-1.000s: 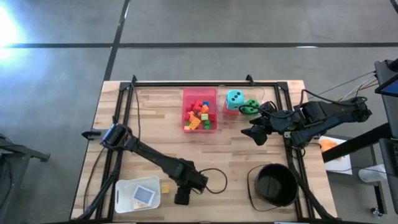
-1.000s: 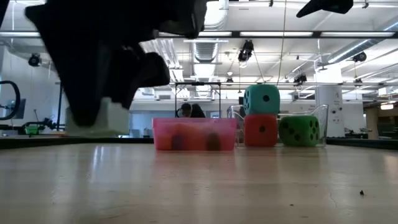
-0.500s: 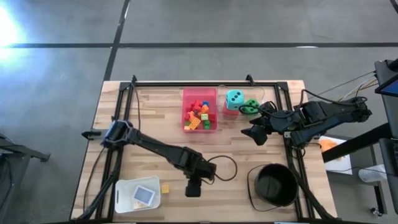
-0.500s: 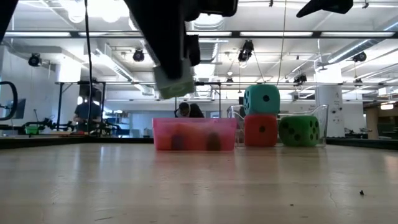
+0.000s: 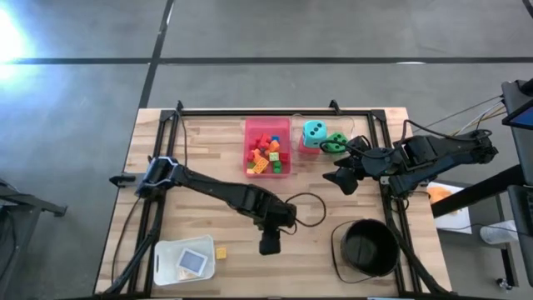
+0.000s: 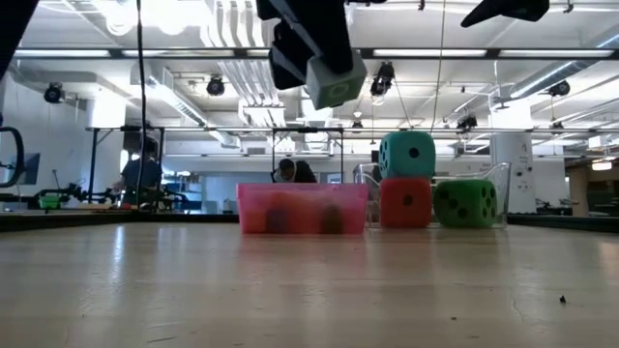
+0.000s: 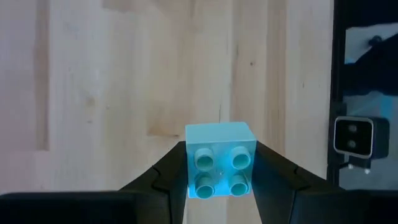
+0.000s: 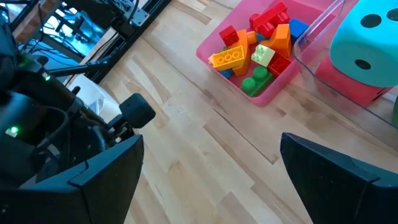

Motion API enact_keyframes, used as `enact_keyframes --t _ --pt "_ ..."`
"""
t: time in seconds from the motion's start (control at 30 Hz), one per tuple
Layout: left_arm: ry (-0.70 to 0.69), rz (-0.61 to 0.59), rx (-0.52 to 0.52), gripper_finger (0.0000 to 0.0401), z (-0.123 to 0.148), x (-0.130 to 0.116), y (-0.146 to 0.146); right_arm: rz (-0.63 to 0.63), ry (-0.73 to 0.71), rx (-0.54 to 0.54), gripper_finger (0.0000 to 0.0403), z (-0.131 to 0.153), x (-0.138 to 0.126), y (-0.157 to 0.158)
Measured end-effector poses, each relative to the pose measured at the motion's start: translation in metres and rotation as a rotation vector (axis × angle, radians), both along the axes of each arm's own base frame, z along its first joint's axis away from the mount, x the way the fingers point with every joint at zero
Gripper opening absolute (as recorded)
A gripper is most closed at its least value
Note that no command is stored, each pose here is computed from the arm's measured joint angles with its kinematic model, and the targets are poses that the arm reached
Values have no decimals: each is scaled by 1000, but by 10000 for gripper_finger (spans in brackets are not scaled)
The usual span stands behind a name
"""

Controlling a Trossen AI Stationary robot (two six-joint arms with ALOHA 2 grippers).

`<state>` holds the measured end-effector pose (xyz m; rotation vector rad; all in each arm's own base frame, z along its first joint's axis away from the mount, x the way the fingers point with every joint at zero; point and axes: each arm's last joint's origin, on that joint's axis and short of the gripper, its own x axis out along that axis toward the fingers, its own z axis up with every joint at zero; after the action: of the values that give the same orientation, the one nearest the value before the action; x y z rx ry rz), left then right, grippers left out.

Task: Pick & Place Toys
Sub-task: Put the light blue game piece into the red bin

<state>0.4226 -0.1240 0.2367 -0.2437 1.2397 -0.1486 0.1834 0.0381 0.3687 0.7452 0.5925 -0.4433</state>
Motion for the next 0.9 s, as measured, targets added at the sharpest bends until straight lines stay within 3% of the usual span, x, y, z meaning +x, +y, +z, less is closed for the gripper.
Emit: enact_keyframes --t 0.33,0.67,0.9 --pt "-21 50 0 137 13 6 15 0 0 0 370 0 0 0" --pt "68 502 16 137 32 7 57 1 0 -1 370 0 0 0" --pt "35 581 31 137 46 10 81 0 0 0 370 0 0 0"
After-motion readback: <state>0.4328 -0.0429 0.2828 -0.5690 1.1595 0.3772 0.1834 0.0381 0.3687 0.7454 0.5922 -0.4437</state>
